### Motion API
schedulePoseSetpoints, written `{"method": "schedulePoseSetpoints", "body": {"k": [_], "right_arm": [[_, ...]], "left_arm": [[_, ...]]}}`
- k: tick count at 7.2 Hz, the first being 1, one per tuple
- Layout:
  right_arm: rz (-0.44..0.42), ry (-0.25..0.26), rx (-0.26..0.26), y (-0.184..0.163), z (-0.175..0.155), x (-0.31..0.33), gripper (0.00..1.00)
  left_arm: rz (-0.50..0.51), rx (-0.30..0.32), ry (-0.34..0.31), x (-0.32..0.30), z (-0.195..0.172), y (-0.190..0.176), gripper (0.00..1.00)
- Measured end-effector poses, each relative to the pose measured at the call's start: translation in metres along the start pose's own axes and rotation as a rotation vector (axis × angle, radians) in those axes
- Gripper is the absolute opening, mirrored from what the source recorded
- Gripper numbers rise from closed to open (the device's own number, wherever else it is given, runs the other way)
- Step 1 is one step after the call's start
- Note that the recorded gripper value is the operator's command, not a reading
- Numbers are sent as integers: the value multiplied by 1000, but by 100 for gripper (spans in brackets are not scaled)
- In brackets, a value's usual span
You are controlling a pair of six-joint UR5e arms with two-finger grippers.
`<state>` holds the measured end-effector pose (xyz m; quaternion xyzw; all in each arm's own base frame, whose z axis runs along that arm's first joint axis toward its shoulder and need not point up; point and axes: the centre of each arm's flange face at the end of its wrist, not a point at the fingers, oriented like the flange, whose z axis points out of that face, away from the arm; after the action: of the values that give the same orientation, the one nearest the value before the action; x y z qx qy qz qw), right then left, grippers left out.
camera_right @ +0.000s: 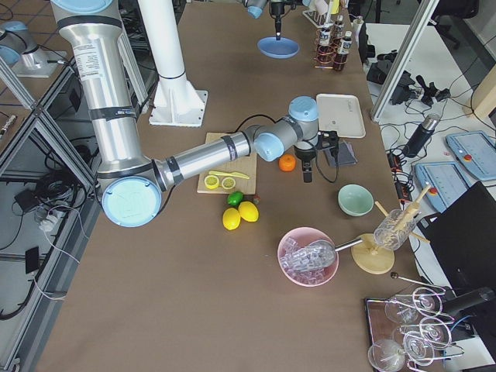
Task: Pick orange to plate
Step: 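Move the left gripper toward the blue plate while the right gripper nears the orange, then close the right gripper on the orange while the left gripper holds the plate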
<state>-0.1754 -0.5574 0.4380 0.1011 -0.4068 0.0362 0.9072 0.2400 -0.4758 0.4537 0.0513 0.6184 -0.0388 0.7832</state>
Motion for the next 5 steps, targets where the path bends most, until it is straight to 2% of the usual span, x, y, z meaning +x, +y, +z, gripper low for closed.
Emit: {"method": "schedulePoseSetpoints", "body": {"k": [1,3,5], "right_arm": [[-27,-5,-8,4,13,-28,100],[-56,-12,-27,14,40,-87,100],[-53,27,-47,16,87,-129,100]], "left_arm": [[-13,15,4,43,37,6,0],[-24,52,-37,125,101,21,0],[-18,77,-85,177,140,37,0]]}}
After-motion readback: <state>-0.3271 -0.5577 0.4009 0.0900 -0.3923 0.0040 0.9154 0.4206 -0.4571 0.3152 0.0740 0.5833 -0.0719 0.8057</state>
